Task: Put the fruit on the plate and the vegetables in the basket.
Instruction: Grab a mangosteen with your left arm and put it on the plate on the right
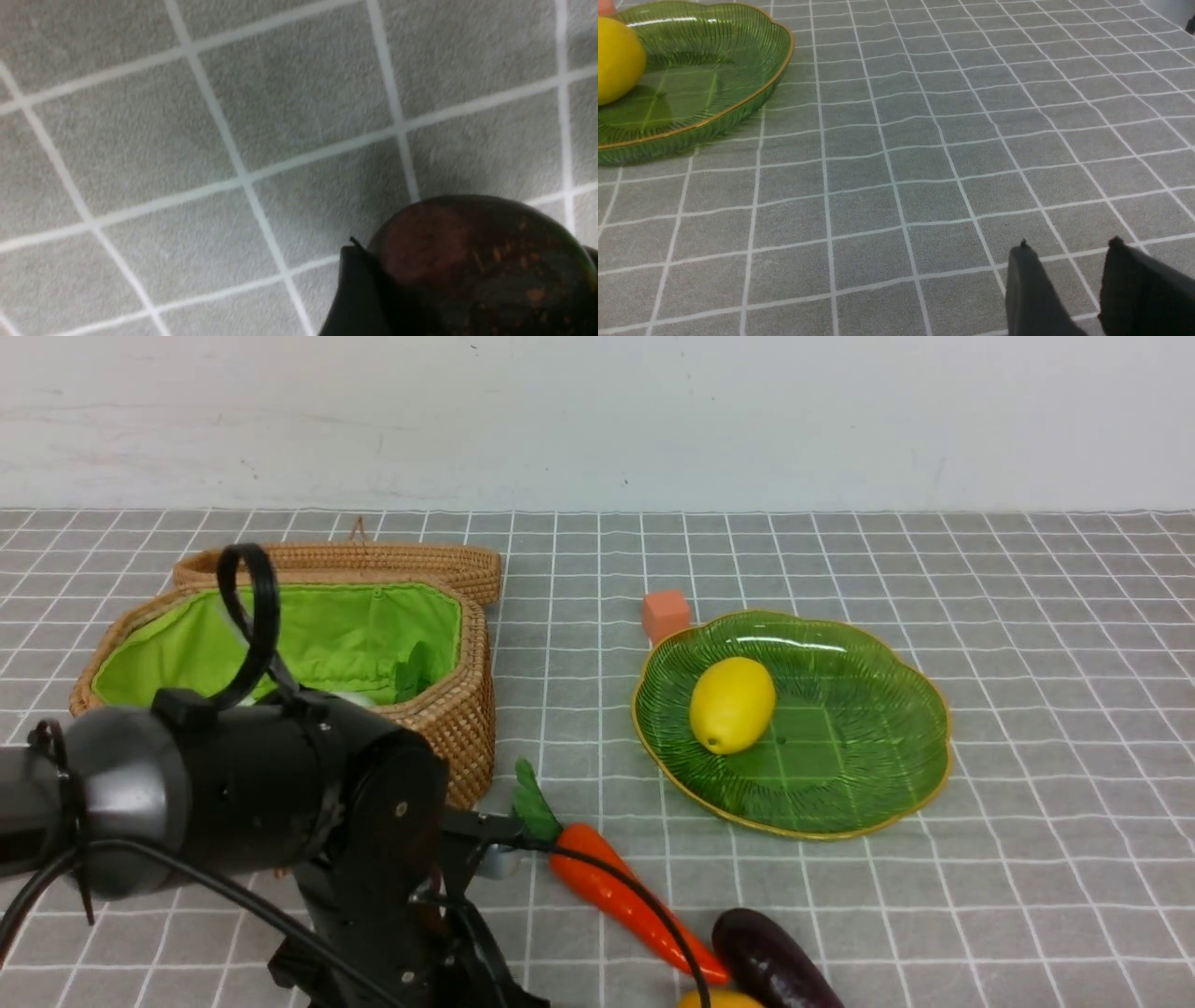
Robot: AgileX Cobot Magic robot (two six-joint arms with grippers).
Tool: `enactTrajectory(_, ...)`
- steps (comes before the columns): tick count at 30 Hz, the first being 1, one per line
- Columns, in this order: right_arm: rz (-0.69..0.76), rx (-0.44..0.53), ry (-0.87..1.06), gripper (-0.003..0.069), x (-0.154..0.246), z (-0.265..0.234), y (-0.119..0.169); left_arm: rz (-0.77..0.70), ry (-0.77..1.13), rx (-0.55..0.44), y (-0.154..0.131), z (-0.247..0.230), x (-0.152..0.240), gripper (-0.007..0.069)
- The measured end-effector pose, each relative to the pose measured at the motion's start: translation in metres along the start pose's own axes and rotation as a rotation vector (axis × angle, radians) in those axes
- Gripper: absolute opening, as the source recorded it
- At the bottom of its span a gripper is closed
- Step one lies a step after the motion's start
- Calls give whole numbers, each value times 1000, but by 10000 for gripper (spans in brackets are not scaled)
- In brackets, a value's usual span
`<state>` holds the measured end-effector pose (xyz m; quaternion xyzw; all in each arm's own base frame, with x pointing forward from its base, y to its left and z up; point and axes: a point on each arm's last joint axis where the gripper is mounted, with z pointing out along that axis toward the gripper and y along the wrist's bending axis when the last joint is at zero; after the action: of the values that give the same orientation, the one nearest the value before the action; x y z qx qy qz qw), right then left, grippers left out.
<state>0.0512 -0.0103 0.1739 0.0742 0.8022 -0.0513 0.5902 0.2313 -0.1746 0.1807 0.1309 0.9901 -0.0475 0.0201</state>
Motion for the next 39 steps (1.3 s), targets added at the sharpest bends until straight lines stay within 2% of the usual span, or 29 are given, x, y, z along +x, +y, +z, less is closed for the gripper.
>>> enactTrajectory(6,0,0,0,240,0,0,0,44,-42,-35,-5,-31,-20,503)
enactTrajectory(9,0,0,0,240,0,0,0,66,-148,-30,-13,-61,-41,503)
enactTrajectory(14,0,0,0,240,0,0,0,70,-319,33,-26,-102,-68,503)
enactTrajectory(16,0,0,0,240,0,0,0,62,-426,97,-38,-116,-90,503)
enactTrajectory(19,0,0,0,240,0,0,0,48,-458,140,-47,-111,-109,503)
enactTrajectory(25,0,0,0,240,0,0,0,-9,-417,232,-72,-64,-161,503)
enactTrajectory(31,0,0,0,240,0,0,0,-42,-404,291,-85,-37,-189,505)
enactTrajectory(39,0,0,0,240,0,0,0,-51,-404,311,-88,-32,-195,629)
